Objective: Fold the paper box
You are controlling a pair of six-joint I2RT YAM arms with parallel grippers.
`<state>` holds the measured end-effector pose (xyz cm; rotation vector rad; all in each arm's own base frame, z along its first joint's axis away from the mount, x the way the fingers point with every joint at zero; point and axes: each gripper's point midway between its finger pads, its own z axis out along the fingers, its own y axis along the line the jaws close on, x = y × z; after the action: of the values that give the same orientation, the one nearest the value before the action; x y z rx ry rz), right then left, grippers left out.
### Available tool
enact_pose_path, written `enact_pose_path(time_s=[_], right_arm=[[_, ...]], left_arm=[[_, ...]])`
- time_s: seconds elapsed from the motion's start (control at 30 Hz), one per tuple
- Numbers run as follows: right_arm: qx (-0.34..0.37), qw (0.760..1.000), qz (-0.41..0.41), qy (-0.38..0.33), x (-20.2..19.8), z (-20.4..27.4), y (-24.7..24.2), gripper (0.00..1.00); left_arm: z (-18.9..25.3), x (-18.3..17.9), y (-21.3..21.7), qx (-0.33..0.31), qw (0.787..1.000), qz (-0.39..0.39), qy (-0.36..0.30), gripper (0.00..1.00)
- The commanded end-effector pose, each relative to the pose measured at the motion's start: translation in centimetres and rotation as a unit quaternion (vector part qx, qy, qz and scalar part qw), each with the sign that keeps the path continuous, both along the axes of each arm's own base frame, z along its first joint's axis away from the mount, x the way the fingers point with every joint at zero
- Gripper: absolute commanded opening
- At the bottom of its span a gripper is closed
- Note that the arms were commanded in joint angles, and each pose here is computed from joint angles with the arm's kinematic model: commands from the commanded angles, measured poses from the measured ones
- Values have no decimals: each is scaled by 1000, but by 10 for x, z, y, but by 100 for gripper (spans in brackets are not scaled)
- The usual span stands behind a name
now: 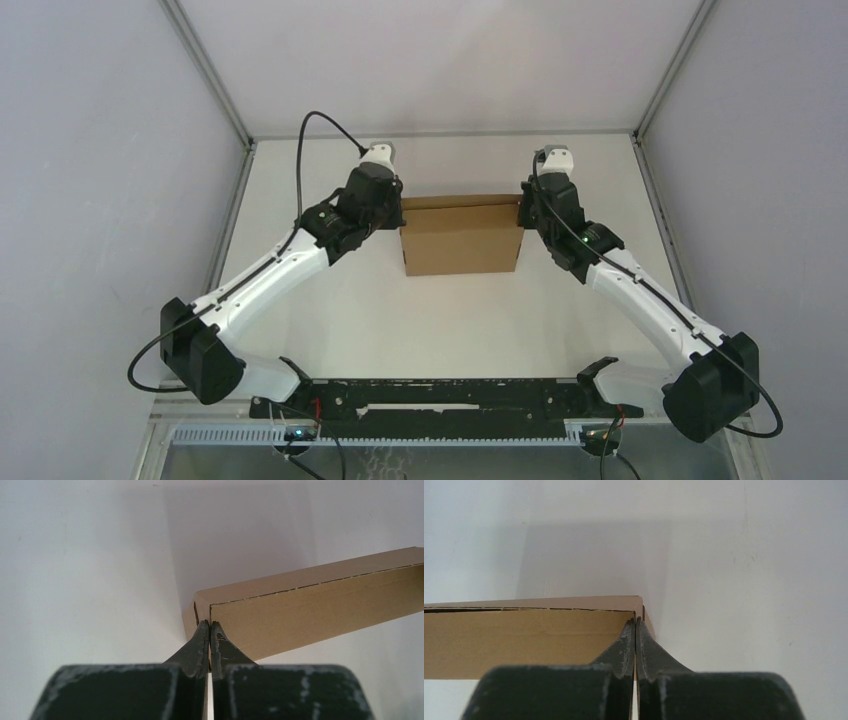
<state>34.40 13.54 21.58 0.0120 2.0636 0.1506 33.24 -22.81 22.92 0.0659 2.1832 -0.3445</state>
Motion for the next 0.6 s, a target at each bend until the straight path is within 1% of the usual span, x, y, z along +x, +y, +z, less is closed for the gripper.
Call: enact_pose_path(time_s=[0.0, 0.57], right_arm=[[2, 996, 38, 80, -27, -44, 16, 0], [4, 996, 31, 89, -31, -62, 11, 0]], left_arm=[[-2, -15, -24, -32, 999, -37, -4, 1], [-25, -23, -19, -24, 999, -27, -26, 0]])
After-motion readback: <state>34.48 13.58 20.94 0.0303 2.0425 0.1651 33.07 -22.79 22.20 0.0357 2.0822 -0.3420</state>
